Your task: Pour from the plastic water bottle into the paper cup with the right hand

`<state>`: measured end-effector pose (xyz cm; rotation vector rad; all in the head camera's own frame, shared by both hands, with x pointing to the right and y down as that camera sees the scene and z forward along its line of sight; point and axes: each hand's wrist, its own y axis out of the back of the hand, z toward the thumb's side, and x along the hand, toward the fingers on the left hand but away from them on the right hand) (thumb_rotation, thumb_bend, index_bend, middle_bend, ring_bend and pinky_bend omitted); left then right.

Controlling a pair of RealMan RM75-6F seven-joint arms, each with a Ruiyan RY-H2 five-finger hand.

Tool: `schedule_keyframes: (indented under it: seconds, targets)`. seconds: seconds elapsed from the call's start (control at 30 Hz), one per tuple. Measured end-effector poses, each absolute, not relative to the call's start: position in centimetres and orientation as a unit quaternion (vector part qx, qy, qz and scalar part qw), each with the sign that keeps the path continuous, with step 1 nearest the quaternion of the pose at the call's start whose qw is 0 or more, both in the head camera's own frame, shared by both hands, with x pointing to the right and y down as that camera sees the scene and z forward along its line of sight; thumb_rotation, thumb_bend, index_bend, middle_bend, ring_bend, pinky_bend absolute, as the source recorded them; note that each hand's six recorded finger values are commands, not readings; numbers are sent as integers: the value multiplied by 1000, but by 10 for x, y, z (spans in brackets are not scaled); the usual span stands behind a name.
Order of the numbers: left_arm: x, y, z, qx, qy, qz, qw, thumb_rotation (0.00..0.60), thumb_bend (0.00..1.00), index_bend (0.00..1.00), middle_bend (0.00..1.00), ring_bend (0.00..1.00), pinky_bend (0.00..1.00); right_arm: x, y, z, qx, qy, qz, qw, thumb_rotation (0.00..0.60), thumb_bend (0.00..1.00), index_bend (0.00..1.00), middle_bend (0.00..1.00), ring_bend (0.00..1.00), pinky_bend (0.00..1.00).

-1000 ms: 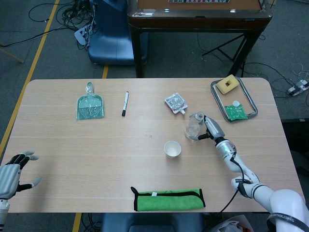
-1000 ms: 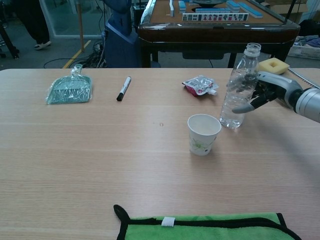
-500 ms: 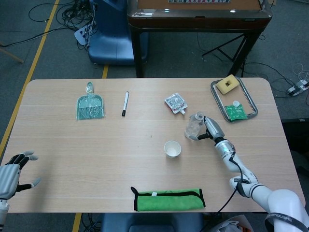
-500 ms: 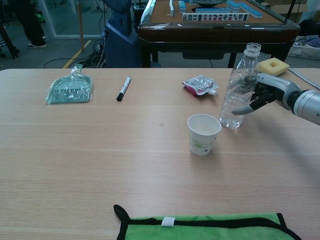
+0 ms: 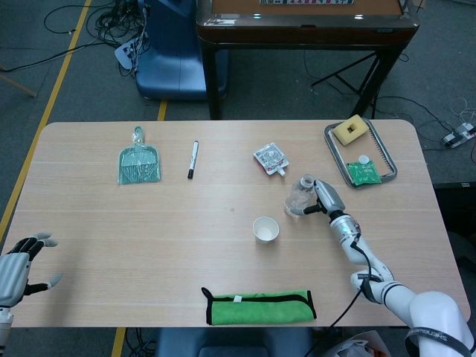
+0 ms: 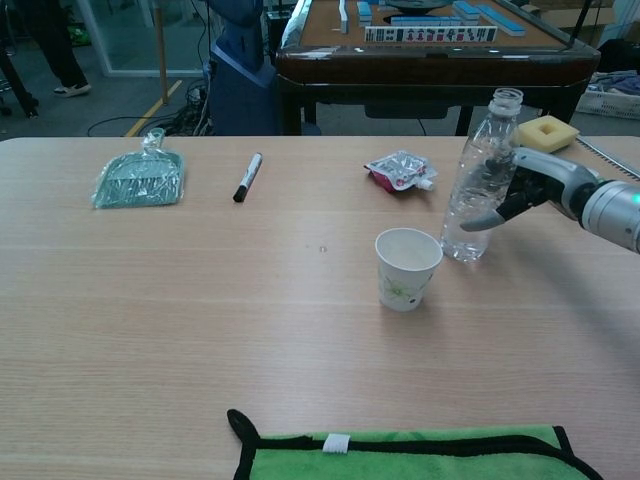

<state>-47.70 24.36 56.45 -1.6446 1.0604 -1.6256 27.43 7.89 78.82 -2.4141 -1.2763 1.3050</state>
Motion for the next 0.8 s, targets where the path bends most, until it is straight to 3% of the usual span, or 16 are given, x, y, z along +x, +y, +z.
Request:
schedule_keyframes:
  seconds: [0.27, 0.8]
  targets:
    - [-477, 243, 563, -616, 399, -611, 295, 600, 147, 340, 234, 231, 472, 272, 75, 786, -794, -420, 432, 73, 600, 106, 551, 555, 412, 440]
    - [-479, 240, 560, -613, 405, -610, 297, 600, 147, 340, 234, 231, 472, 265, 60, 760, -790, -359, 465, 179, 600, 126, 595, 597, 459, 463]
